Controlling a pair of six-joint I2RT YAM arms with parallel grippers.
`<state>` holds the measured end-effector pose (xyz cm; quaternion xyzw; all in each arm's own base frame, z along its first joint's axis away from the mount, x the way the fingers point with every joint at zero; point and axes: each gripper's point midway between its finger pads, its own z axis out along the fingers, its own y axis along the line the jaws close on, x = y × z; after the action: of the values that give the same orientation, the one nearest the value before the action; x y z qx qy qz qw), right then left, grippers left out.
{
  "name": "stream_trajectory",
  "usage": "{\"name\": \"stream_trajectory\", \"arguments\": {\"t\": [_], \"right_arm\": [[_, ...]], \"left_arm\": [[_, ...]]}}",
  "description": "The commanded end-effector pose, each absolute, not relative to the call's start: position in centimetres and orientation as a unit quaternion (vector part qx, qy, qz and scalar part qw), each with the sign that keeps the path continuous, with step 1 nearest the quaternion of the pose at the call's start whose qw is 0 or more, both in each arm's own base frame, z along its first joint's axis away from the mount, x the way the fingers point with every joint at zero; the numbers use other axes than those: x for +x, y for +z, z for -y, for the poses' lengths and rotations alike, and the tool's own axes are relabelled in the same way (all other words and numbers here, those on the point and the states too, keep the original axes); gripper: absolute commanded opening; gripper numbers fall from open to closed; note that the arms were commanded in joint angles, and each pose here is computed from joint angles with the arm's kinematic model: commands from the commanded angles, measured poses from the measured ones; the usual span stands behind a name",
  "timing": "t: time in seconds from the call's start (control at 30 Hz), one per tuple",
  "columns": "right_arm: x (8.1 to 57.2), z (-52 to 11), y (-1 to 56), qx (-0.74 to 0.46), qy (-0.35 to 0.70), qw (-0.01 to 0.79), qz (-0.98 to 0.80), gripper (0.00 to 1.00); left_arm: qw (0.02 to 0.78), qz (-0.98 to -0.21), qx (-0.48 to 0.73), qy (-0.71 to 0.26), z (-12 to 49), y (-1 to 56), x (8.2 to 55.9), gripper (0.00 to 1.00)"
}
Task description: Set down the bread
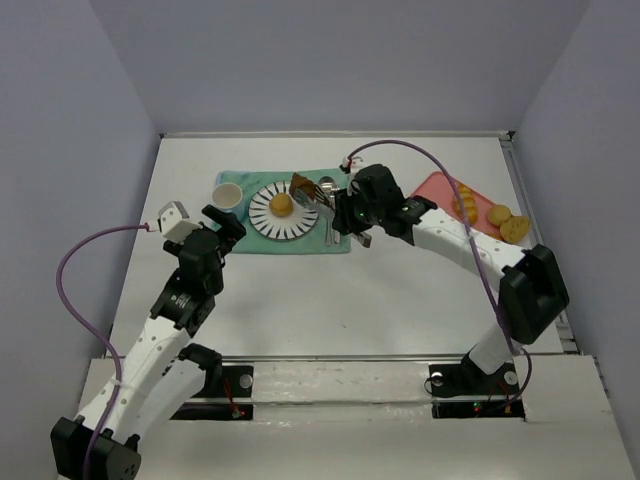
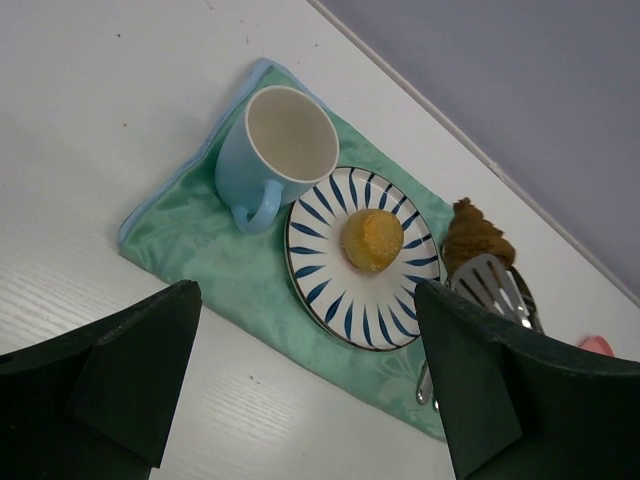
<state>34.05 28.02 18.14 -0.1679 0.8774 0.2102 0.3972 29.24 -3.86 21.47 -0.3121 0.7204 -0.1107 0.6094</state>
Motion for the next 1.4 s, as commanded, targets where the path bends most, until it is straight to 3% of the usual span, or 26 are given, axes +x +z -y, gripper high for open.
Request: {"name": "stream_trajectory", "arguments": {"t": [0.0, 0.13, 0.37, 0.53, 0.8, 1.13, 1.37], "right_arm": [[36.4, -33.6, 19.6, -0.186, 0.253, 0.419, -0.852, 0.14], [37.3, -34.5, 17.6, -0.161, 0.242, 0.402, -0.868, 0.2], [36.9, -34.1, 17.3, -0.147, 0.225, 0.406, -0.873, 0.42], [35.8, -32.8, 17.2, -0.128, 0.222, 0.404, -0.878, 0.45], [34.5, -32.7, 17.2, -0.148, 0.235, 0.391, -0.877, 0.57], [34.2, -32.0, 18.4, -0.152, 0.231, 0.404, -0.872, 0.62], [34.8, -28.3, 19.9, -0.066, 0.181, 0.45, -0.872, 0.53]], "left_arm": [[0.628, -0.7, -0.323, -0.111, 3.2, 22.8, 29.3, 0.99], [0.629, -0.696, -0.328, -0.112, 3.0, 22.9, 29.2, 0.99], [0.629, -0.696, -0.326, -0.116, 3.2, 22.8, 29.3, 0.99], [0.628, -0.698, -0.325, -0.112, 3.2, 22.8, 29.3, 0.99], [0.626, -0.701, -0.322, -0.114, 3.4, 22.6, 29.4, 0.99], [0.625, -0.701, -0.322, -0.117, 3.4, 22.6, 29.4, 0.99], [0.627, -0.7, -0.322, -0.118, 3.4, 22.8, 29.3, 0.99]]}}
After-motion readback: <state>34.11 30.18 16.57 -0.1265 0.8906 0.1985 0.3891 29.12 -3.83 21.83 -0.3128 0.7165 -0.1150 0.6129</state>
